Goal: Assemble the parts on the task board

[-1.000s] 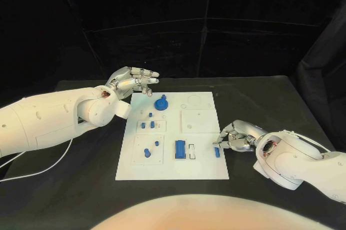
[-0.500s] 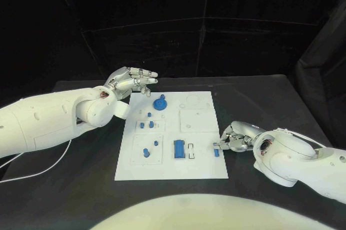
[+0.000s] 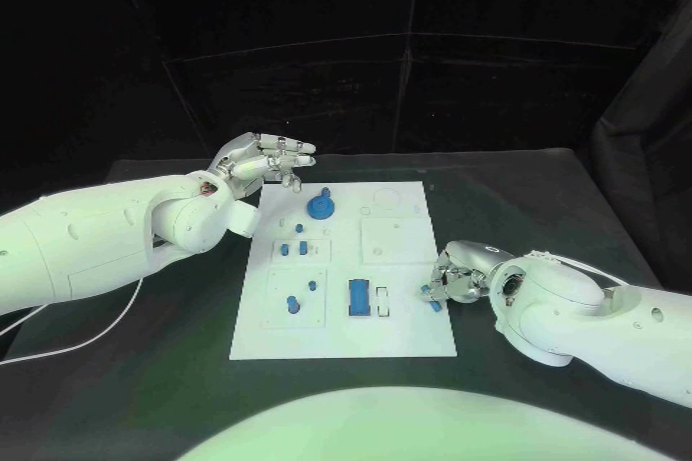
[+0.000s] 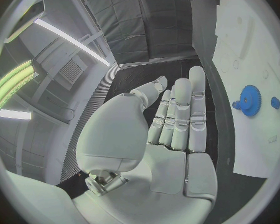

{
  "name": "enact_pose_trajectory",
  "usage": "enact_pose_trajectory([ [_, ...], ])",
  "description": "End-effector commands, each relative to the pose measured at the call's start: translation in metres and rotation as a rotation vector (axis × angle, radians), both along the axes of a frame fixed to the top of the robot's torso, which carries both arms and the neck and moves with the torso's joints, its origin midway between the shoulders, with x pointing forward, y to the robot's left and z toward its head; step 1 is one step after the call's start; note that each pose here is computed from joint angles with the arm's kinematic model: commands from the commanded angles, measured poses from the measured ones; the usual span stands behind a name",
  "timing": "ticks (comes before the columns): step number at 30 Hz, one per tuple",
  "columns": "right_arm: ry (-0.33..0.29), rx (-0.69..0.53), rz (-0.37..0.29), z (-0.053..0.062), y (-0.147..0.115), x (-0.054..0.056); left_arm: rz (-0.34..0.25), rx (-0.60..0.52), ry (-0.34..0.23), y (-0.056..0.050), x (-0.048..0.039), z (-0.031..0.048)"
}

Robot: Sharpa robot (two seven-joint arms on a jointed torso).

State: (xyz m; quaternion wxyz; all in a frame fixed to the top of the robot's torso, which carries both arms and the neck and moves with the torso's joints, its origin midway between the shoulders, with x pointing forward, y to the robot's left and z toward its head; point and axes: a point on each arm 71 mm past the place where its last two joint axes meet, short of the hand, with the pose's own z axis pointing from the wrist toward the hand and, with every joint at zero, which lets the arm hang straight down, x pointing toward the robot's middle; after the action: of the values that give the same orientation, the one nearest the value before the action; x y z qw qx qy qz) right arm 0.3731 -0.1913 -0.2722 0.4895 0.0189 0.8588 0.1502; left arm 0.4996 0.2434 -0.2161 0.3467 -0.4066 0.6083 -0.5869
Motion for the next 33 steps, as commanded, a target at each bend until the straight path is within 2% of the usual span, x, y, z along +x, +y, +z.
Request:
enact_pose_trajectory([
  [1,0.036,-0.093,0.048,-0.007,0.002,-0.003,-0.01,-0.011,-0.002,-0.001,0.0,0.0011],
  [10,0.025,-0.175,0.098,-0.009,0.009,-0.002,-0.009,-0.01,-0.001,0.0,0.0001,0.0008],
  [16,0.006,-0.167,0.09,-0.008,0.012,-0.002,-0.007,-0.01,-0.001,0.0,0.0,0.0008],
  [23,0.008,-0.006,0.001,-0.002,0.011,-0.005,-0.006,-0.01,-0.002,0.001,0.0,0.0008],
  [28,0.039,0.176,-0.083,0.005,0.012,-0.011,-0.007,-0.01,-0.002,0.0,0.0,0.0008],
  [33,0.094,0.276,-0.121,0.006,0.017,-0.016,-0.007,-0.01,-0.001,0.0,-0.0002,0.0008],
])
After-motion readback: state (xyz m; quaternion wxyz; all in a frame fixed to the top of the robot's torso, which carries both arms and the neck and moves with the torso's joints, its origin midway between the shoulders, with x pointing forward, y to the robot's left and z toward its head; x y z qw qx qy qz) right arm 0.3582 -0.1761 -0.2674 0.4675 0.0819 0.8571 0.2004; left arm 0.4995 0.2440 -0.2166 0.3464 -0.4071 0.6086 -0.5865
